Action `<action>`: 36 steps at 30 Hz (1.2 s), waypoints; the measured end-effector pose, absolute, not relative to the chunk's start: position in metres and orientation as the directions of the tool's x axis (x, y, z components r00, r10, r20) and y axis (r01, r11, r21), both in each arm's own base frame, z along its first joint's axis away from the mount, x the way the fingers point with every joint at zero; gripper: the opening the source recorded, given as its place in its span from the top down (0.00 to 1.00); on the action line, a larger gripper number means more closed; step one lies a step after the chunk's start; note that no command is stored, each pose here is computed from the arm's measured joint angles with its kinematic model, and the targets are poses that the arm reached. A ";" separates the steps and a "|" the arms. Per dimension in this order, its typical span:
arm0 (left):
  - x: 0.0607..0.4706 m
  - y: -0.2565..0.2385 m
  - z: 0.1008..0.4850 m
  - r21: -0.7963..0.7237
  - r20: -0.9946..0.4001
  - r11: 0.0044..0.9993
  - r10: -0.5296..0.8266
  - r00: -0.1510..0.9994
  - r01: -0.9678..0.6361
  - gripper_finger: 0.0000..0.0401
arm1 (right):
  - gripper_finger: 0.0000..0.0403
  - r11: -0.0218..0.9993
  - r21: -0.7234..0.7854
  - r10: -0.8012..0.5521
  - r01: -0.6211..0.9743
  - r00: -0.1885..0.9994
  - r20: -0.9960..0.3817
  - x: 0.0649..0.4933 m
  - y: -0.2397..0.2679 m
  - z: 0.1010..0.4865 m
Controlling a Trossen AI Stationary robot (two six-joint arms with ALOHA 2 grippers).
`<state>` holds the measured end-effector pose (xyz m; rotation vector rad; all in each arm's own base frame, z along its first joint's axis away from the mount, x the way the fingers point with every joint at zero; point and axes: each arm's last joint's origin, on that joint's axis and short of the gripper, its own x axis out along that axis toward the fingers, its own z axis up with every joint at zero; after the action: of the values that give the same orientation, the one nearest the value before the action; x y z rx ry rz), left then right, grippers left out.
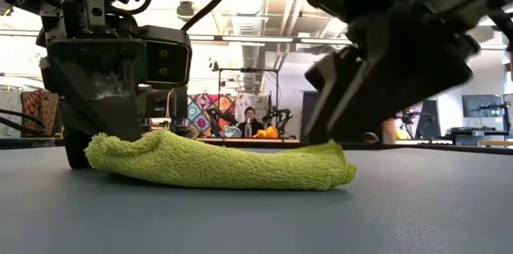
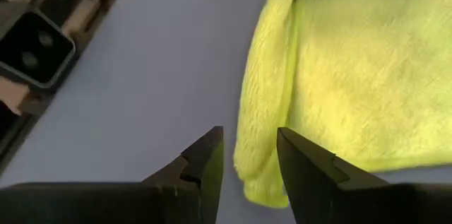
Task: Roll towel
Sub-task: Roll the green towel
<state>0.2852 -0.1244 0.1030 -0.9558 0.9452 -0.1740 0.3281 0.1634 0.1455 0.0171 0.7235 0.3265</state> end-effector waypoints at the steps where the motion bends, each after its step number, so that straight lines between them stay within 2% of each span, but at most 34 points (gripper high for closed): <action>1: 0.285 -0.124 0.103 -0.760 -0.609 0.595 -0.512 0.606 -0.261 1.00 | 0.61 0.949 0.125 0.299 -0.290 0.696 -0.653 0.327 0.165 0.144; 7: 0.286 -0.124 0.104 -0.762 -0.605 0.595 -0.511 0.610 -0.258 1.00 | 0.61 0.955 0.103 0.278 -0.279 0.712 -0.645 0.335 0.173 0.141; 16: 0.287 -0.129 0.111 -0.772 -0.564 0.599 -0.494 0.662 -0.211 1.00 | 0.62 0.963 0.103 0.249 -0.251 0.668 -0.701 0.343 0.171 0.118; 19: 0.282 -0.136 0.117 -0.752 -0.560 0.630 -0.457 0.691 -0.194 1.00 | 0.68 0.957 0.085 0.253 -0.276 0.659 -0.709 0.343 0.168 0.120; 25: 0.274 -0.149 0.122 -0.724 -0.562 0.663 -0.404 0.722 -0.192 1.00 | 0.95 0.923 0.142 0.339 -0.357 0.580 -0.741 0.351 0.153 0.125; 31: 0.269 -0.159 0.123 -0.705 -0.557 0.689 -0.392 0.732 -0.168 1.00 | 0.96 0.862 0.244 0.450 -0.444 0.451 -0.771 0.370 0.132 0.146; 36: 0.265 -0.163 0.122 -0.687 -0.572 0.707 -0.386 0.724 -0.167 1.00 | 0.97 0.798 0.369 0.561 -0.476 0.363 -0.744 0.389 0.111 0.161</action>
<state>0.2654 -0.1632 0.1215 -0.7956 0.7716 -0.1357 0.3889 0.1112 0.1608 0.0961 0.9964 0.6687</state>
